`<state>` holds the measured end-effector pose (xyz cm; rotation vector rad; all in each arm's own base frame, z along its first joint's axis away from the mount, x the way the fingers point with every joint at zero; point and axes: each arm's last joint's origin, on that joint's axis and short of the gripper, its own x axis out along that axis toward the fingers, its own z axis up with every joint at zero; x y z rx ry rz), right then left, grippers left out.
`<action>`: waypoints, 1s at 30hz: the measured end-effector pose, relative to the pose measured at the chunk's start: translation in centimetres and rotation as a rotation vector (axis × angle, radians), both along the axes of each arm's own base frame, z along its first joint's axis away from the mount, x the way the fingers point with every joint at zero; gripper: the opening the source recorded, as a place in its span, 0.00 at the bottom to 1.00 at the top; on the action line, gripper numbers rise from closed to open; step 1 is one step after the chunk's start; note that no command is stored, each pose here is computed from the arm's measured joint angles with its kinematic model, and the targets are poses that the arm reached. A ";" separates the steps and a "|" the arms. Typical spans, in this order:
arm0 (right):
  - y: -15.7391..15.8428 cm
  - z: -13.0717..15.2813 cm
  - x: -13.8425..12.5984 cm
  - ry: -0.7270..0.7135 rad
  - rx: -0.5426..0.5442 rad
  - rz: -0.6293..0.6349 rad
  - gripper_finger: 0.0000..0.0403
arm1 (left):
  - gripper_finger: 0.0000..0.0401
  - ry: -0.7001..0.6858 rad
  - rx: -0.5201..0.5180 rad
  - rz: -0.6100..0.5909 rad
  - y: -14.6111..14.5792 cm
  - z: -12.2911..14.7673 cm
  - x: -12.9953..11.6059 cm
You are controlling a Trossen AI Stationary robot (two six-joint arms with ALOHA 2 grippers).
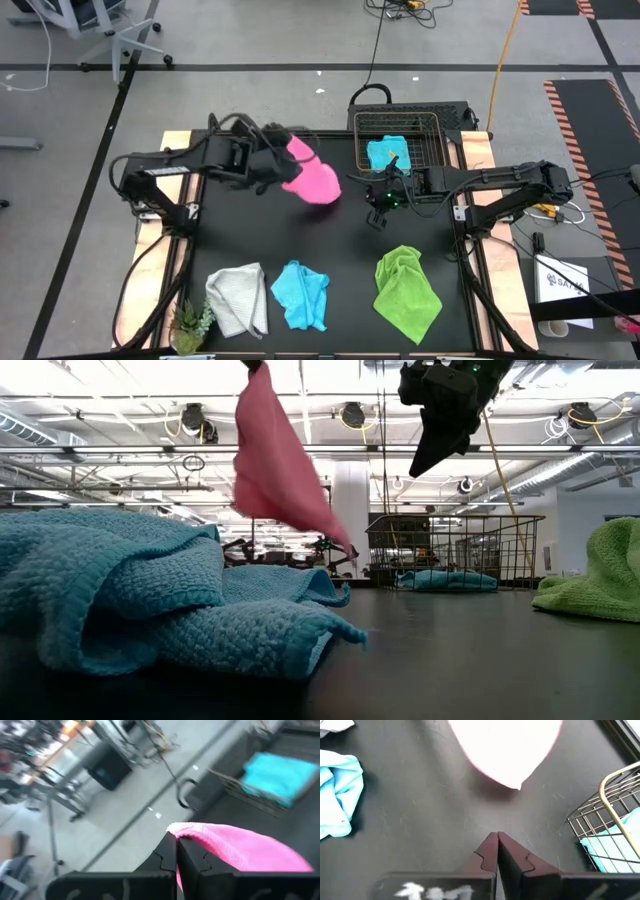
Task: Fold microfiber towels
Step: Fold the pink towel
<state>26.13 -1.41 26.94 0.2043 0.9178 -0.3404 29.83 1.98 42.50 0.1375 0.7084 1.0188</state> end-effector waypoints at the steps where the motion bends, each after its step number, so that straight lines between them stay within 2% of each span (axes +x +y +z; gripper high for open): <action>1: 0.0 0.0 0.0 0.000 -0.001 0.001 0.00 | 0.01 -0.008 0.007 0.007 0.2 0.3 -0.1; 7: 0.0 0.1 0.1 -0.010 -0.004 0.006 0.00 | 0.00 -0.030 -0.009 0.019 0.6 0.7 -0.2; 17: 0.0 1.6 1.8 -0.235 -0.044 0.085 0.00 | 0.00 -0.080 -0.089 0.047 1.3 -0.2 0.9; 21: 0.0 1.7 1.9 -0.244 -0.045 0.084 0.00 | 0.00 -0.145 -0.181 -0.043 1.1 0.0 1.7; 23: 0.0 1.7 1.9 -0.244 -0.045 0.084 0.00 | 0.00 -0.142 -0.170 -0.089 0.9 0.2 2.0; 26: 0.0 1.7 1.9 -0.244 -0.045 0.084 0.00 | 0.00 -0.133 -0.120 -0.025 1.5 -0.3 2.0; 30: 0.1 1.8 1.9 -0.255 -0.044 0.086 0.00 | 0.00 -0.168 -0.168 0.015 3.0 -0.4 1.9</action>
